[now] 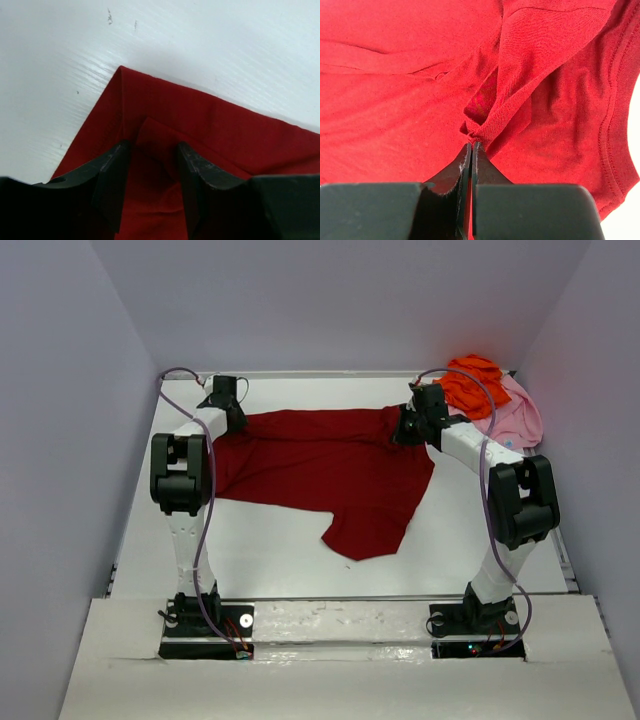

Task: Fold and stack the t-shirts
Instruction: Flatten out the 1/3-folded T-shirt at the center of the board.

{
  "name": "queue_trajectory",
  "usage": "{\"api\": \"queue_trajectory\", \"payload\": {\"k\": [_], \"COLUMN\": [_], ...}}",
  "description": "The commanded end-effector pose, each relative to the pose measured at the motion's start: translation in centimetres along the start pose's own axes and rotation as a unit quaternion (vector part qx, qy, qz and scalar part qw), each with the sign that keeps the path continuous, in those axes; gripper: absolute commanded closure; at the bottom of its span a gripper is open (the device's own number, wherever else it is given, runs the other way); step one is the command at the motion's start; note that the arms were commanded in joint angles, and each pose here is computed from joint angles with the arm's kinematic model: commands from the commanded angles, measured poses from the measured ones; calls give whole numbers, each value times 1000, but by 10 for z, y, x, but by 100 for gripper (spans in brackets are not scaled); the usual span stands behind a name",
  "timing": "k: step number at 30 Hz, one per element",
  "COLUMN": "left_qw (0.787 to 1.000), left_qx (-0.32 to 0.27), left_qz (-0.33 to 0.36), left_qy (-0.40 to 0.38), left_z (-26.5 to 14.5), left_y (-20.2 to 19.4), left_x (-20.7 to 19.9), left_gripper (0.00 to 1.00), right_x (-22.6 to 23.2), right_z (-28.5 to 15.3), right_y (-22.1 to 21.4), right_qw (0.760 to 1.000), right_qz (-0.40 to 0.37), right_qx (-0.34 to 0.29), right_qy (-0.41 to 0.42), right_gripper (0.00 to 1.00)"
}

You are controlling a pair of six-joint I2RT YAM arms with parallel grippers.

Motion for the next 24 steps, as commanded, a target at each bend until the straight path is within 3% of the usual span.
{"api": "queue_trajectory", "payload": {"k": [1, 6, 12, 19, 24], "left_qw": [999, 998, 998, 999, 999], "left_qx": [-24, -31, -21, -15, -14], "left_qz": [13, 22, 27, 30, 35], "left_qy": [33, 45, 45, 32, 27], "left_z": [-6, -10, -4, -4, -4], "left_y": [13, 15, 13, 9, 8], "left_x": [2, 4, 2, -3, -7], "left_gripper": [45, 41, 47, 66, 87], "right_x": [8, 8, 8, 8, 8], "right_z": [-9, -10, -11, -9, -9], "right_y": [14, 14, 13, 12, 12], "right_qw": [999, 999, 999, 999, 999], "right_qz": [-10, -11, -11, -11, -10], "right_qx": [-34, -35, -34, -33, -34], "right_qy": [17, 17, 17, 16, 16], "right_gripper": [100, 100, 100, 100, 100]}}
Point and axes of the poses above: each gripper's point midway between its finger pads, its own z axis out along the fingers, its own x axis along the line the jaws close on, y = z × x, the point moved 9 cm from there along -z, back along the fingers, and after that the axes turned 11 degrees about -z, right-handed, at the moved point
